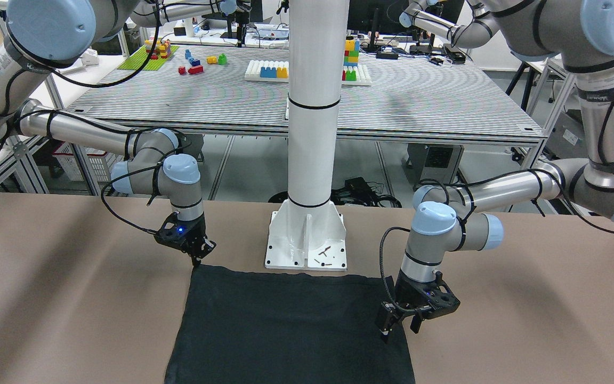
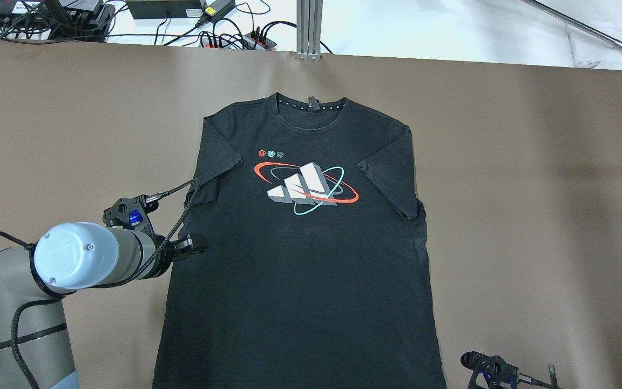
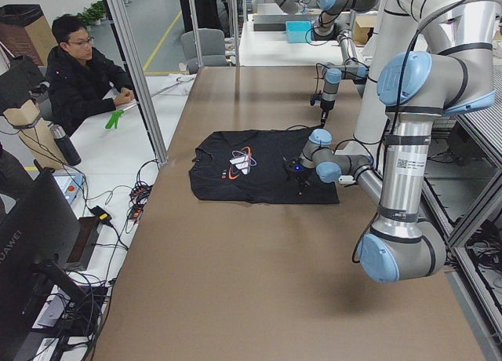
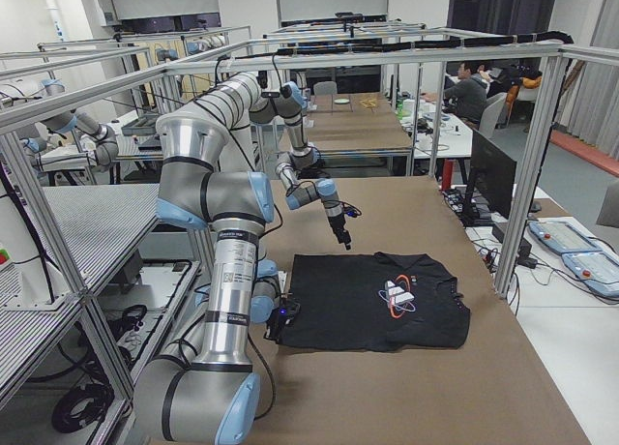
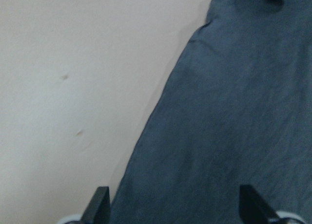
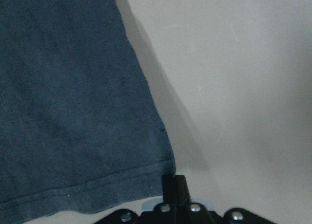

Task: Fold clothes
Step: 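Position both grippers at the hem corners nearest the robot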

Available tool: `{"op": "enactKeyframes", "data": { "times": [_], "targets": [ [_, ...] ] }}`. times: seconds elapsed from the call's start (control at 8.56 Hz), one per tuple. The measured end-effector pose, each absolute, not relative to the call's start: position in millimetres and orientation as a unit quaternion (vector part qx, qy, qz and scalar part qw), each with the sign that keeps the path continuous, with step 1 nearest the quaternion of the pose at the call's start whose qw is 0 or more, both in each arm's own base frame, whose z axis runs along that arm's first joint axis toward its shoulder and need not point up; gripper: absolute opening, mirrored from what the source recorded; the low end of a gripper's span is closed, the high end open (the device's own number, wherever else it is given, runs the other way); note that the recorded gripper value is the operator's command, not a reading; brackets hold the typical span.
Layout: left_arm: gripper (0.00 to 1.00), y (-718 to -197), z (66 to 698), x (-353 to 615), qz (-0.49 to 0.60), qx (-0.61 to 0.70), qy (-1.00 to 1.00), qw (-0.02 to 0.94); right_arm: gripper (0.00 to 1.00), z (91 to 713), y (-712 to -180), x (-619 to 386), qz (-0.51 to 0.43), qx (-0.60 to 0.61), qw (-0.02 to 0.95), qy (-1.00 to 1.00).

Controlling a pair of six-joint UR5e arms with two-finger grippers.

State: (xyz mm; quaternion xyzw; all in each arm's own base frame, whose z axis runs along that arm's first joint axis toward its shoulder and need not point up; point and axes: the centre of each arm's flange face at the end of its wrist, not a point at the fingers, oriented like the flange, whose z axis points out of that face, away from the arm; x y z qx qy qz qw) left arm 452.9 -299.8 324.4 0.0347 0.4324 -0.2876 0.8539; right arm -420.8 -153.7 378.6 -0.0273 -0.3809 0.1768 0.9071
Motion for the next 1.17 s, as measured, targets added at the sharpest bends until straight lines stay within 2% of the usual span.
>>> {"op": "enactKeyframes", "data": {
  "times": [0.47,0.82,1.17],
  "targets": [
    [0.57,-198,350,462,-0.279,0.01,0.419,0.864,0.0,372,-153,-422,0.176,-0.031,0.905,-0.387],
    [0.52,-168,359,472,-0.268,0.005,0.412,0.871,0.0,372,-153,-422,0.177,-0.03,0.905,-0.387],
    [0.42,-153,365,480,-0.258,0.0,0.407,0.876,0.0,373,-153,-424,0.177,-0.03,0.905,-0.386]
  ]
}}
